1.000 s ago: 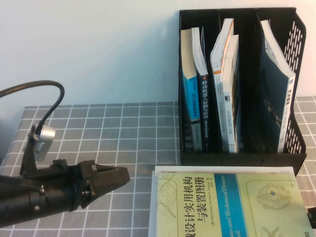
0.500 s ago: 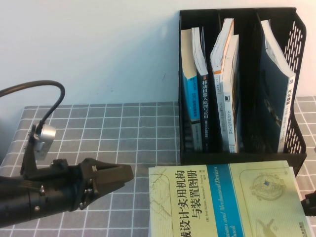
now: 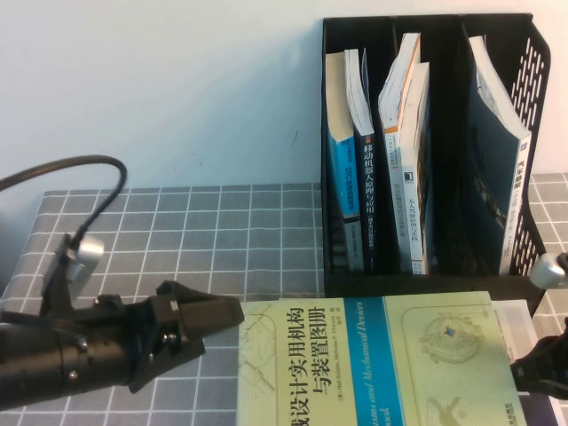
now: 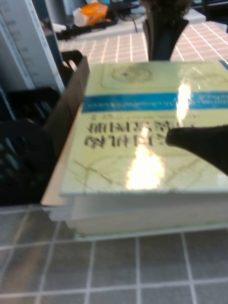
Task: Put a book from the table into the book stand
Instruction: Push book with right arm, then pick up the book with your left arm
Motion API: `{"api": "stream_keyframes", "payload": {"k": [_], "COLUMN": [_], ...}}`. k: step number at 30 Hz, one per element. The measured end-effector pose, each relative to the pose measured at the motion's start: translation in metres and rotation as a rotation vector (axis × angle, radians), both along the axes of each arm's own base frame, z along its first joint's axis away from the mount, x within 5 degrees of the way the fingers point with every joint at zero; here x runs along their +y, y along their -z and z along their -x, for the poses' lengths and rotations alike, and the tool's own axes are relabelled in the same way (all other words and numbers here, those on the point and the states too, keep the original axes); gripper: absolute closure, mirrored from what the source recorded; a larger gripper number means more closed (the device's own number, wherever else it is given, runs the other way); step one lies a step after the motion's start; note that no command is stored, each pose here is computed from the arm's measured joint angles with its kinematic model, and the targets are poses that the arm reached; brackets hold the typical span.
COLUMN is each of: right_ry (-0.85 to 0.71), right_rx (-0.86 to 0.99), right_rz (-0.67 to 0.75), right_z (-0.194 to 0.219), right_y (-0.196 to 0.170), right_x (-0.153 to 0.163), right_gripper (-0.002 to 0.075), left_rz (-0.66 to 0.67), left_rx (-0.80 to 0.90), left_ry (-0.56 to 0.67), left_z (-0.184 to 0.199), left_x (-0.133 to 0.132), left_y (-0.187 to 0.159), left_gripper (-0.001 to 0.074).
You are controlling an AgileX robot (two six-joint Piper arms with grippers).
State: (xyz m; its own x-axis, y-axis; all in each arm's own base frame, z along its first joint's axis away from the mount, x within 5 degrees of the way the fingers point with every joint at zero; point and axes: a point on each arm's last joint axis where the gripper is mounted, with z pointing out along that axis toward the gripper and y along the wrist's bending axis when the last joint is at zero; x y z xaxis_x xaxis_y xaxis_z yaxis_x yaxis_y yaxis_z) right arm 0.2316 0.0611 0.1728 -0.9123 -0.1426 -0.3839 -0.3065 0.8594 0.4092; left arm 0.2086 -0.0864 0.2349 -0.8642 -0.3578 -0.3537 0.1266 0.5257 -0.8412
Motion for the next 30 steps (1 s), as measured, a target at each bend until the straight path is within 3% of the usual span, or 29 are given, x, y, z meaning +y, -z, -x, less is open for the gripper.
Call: {"api": "stream_keyframes", "payload": {"k": [18,30], "right_ry": [-0.012,-0.016], "right_rx": [-0.012,-0.008], "right_rz": [-0.001,0.014], "right_z": [0.000,0.001], "right_y": [0.000,0.000], "right_x": [0.008,0.007], "right_gripper": [0.0728,0.0728], "left_rz": [-0.036,0.184], "left_rx": [0.289,0.307], "left_ry": [0.109,0.250], "left_z": [-0.024,-0.028], "left_x": [-0.007,-0.020], "left_y": [0.087,0.116], "left_gripper": [0.0079,0.0086]}}
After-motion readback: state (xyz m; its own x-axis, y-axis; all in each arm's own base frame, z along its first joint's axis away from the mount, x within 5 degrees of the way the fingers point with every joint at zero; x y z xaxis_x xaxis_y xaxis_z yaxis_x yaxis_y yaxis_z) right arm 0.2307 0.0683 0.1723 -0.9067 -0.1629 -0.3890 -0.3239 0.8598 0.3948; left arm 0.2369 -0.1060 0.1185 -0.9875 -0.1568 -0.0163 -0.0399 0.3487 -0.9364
